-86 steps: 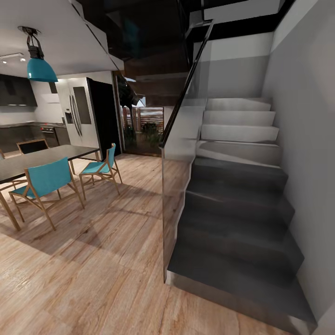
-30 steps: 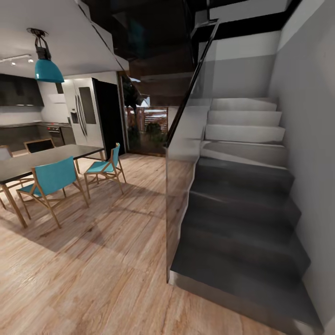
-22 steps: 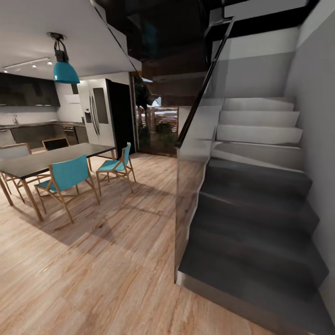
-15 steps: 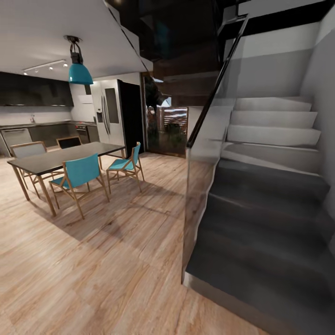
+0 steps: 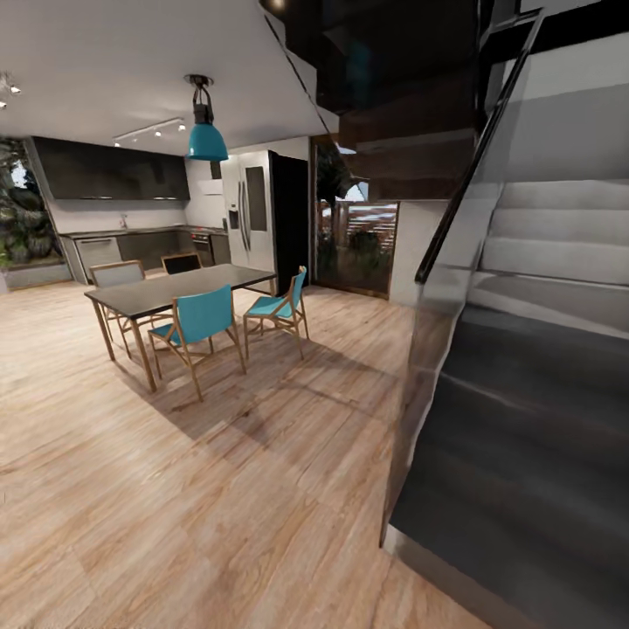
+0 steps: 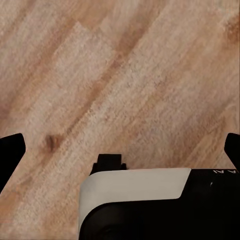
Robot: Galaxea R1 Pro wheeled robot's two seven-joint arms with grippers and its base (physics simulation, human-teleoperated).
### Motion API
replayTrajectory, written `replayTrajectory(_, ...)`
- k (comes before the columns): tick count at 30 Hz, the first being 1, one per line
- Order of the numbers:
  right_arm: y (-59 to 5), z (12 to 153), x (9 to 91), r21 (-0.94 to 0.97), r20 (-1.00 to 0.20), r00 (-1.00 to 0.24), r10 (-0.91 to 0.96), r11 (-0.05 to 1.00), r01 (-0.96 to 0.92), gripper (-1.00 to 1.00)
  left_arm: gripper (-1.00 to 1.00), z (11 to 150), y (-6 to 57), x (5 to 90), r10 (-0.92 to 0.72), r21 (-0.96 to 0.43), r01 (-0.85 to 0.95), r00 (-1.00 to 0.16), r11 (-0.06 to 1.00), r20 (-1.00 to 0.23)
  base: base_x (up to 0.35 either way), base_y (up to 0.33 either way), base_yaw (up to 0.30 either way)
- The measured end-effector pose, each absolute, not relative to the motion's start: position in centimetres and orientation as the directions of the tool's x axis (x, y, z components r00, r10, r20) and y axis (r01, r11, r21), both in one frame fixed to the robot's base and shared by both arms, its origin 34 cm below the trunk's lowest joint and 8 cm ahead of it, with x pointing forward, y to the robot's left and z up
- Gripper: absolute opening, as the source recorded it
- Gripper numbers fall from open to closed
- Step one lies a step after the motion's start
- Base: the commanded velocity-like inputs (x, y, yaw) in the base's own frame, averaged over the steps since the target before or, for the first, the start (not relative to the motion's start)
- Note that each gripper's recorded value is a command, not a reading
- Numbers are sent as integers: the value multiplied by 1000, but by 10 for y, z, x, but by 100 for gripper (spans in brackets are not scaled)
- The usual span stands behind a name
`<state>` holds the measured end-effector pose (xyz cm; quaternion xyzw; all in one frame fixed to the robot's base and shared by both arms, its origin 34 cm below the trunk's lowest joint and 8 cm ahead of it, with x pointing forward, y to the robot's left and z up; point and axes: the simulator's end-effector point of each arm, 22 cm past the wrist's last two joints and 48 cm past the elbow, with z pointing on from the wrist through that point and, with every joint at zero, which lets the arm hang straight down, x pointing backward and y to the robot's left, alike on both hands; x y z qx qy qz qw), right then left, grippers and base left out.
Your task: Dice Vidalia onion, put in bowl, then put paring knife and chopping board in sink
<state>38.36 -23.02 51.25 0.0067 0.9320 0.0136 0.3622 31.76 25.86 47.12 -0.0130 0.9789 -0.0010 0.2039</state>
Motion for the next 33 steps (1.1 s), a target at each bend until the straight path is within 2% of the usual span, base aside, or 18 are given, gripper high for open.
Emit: replayTrajectory(33,-230,513,383,30,-675,-738,22,1000,3,100,100,471,259,317,-26,-7,-25,-917,1000,-398,258,229,285)
